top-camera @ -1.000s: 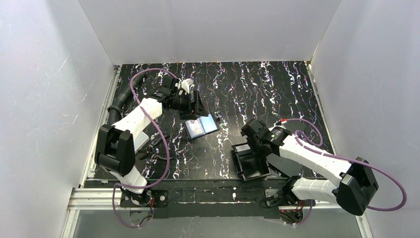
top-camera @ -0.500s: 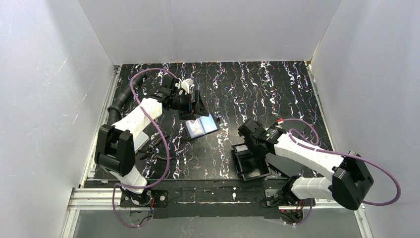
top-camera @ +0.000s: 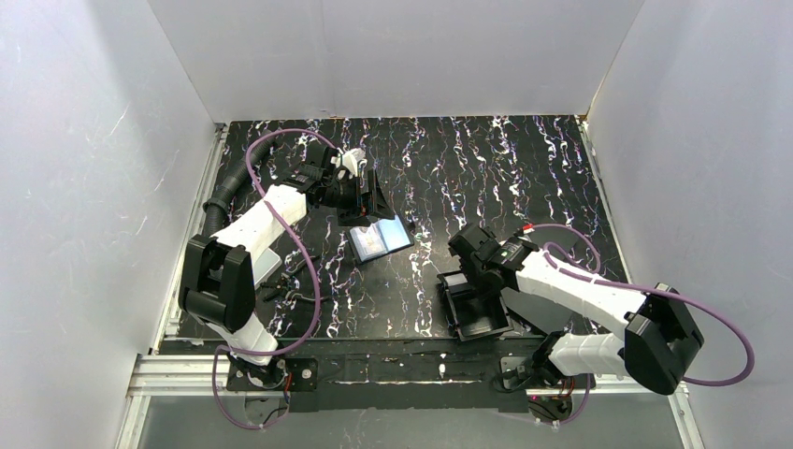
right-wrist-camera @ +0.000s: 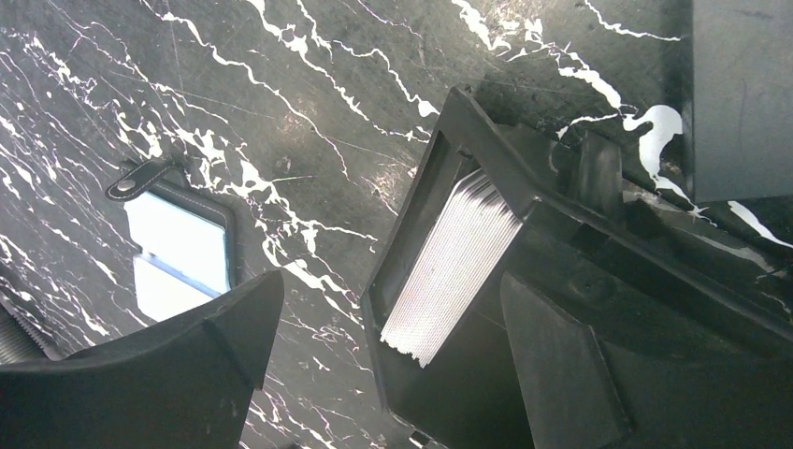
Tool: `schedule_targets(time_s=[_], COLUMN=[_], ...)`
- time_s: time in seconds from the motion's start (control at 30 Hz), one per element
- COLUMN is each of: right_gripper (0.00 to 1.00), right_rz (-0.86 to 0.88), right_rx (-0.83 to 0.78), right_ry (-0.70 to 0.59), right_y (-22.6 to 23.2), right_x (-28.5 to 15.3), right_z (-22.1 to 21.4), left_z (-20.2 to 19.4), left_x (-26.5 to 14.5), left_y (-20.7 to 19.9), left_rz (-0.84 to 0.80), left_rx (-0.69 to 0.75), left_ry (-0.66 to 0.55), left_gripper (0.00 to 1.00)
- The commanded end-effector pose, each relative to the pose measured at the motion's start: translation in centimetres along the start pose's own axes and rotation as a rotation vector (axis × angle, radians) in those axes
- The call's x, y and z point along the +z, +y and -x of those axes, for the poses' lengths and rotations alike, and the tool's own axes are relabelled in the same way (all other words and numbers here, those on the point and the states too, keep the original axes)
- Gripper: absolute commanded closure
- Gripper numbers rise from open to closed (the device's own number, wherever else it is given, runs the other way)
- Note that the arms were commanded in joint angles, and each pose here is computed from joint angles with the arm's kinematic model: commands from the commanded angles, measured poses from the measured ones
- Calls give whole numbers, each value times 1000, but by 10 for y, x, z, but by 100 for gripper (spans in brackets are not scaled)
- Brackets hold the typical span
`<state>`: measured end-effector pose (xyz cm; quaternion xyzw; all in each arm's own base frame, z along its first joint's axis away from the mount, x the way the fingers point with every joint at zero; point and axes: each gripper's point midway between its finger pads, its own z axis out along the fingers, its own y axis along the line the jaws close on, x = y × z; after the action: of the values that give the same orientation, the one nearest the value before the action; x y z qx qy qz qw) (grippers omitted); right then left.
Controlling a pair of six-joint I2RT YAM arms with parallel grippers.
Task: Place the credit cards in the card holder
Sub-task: Pick up the credit card from the storage box.
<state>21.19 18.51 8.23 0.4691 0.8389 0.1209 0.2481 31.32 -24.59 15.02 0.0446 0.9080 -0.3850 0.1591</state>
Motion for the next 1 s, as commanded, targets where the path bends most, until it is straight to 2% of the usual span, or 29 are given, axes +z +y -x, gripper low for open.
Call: schedule_targets(time_s=[0.0, 0.33, 0.43, 0.7, 0.97], right_gripper=[6, 7, 12, 15, 25], right_rz=[3, -13, -1, 26, 59], right_rx=[31, 30, 39, 55, 82], right_ry=[-14, -14, -21, -42, -50], right_y=[2, -1, 2, 11, 19], right_x=[2, 6, 5, -4, -12], right_z=[0, -2, 1, 8, 13], left_z=[-1, -1, -1, -1, -1], left_x=[-12, -11, -11, -11, -11], left_y=[-13, -13, -13, -13, -13], left_rz=[-33, -35, -35, -36, -39], left_rx=[46, 44, 44, 45, 45], left_ry=[-20, -19, -19, -18, -19], left_gripper=[16, 16, 16, 16, 16])
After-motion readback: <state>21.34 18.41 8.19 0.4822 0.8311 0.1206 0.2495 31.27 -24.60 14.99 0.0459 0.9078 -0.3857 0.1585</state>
